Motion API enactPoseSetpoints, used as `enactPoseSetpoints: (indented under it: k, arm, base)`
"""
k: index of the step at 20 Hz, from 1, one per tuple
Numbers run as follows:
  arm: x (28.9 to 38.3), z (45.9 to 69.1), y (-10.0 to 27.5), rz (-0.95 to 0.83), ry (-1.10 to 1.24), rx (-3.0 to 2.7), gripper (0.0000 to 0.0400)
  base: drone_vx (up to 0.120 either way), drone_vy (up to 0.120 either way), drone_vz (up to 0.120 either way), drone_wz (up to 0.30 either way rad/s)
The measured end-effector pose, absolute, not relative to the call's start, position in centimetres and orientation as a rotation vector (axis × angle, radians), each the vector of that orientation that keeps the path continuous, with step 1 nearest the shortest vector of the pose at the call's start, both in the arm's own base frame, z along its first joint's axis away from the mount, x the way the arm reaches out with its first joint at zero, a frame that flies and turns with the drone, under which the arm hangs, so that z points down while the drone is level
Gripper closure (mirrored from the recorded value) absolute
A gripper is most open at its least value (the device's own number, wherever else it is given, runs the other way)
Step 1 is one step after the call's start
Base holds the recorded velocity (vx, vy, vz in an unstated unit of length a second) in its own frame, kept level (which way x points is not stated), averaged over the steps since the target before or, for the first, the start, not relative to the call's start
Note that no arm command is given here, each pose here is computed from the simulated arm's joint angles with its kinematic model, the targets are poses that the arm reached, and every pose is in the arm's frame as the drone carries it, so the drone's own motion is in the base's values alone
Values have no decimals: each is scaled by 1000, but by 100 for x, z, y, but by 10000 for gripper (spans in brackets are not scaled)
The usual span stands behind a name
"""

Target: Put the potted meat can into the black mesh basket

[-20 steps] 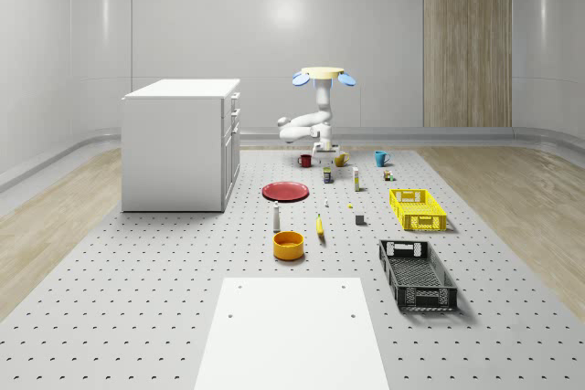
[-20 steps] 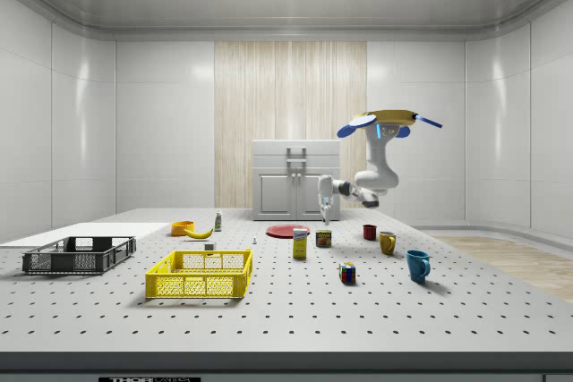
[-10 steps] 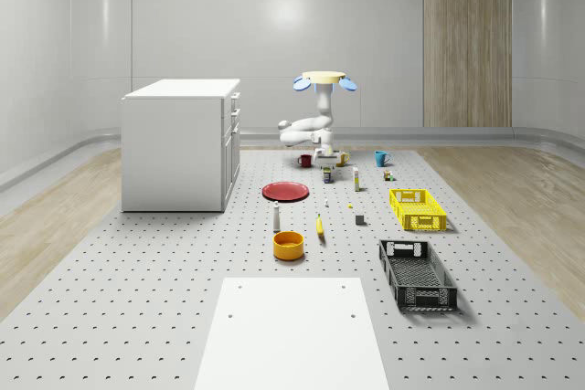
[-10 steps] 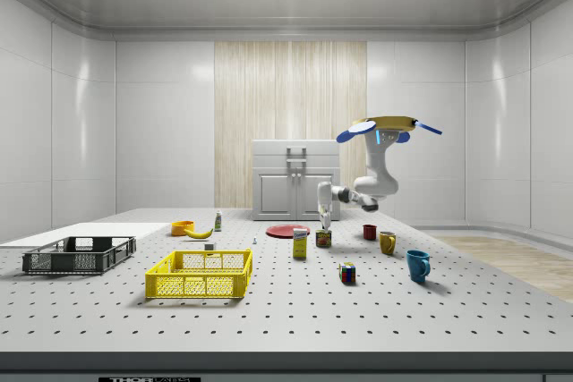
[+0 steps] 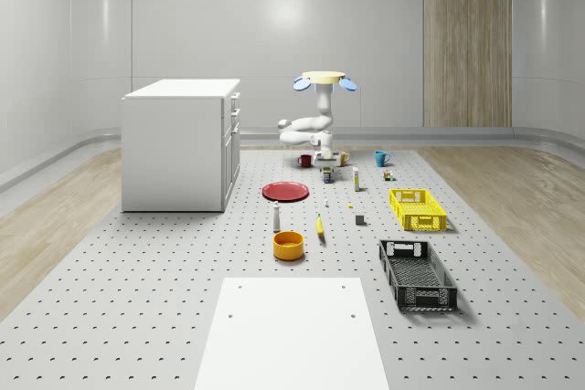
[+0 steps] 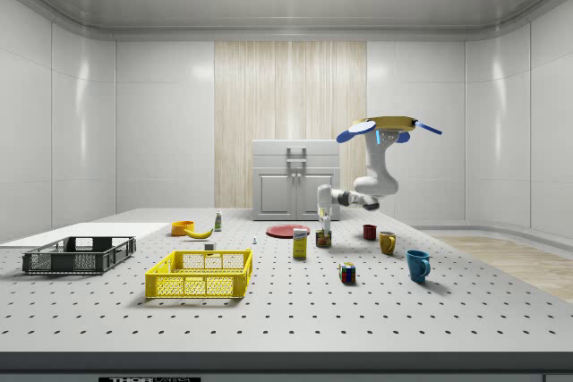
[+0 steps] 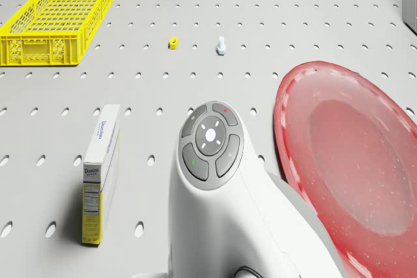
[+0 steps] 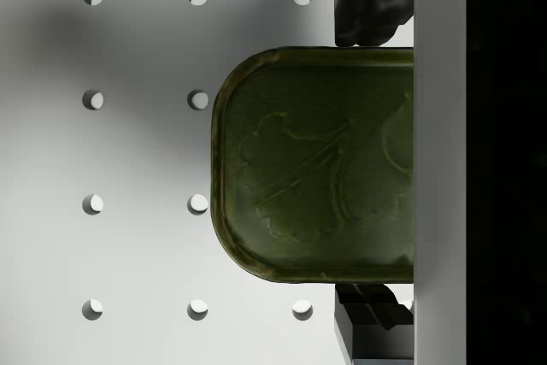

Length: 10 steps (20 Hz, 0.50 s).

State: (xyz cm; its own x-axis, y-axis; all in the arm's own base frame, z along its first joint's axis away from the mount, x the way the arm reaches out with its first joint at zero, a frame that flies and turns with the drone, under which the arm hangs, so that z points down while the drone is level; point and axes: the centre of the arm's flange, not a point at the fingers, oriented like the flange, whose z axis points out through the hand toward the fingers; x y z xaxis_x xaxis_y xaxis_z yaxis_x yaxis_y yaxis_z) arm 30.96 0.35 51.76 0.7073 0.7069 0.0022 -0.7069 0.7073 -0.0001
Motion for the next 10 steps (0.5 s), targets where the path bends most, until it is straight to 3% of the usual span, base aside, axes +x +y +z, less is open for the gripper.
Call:
enactPoseSetpoints:
  k: [3,7,10]
  arm:
    - [3130,5201,37,785,-2,1,0]
    - [3153,5217,38,785,-2,1,90]
    - [3160,5223,40,787,-1,-1,107]
  base:
    - [0,0,0,0]
    - [0,0,0,0]
    - [0,0,0,0]
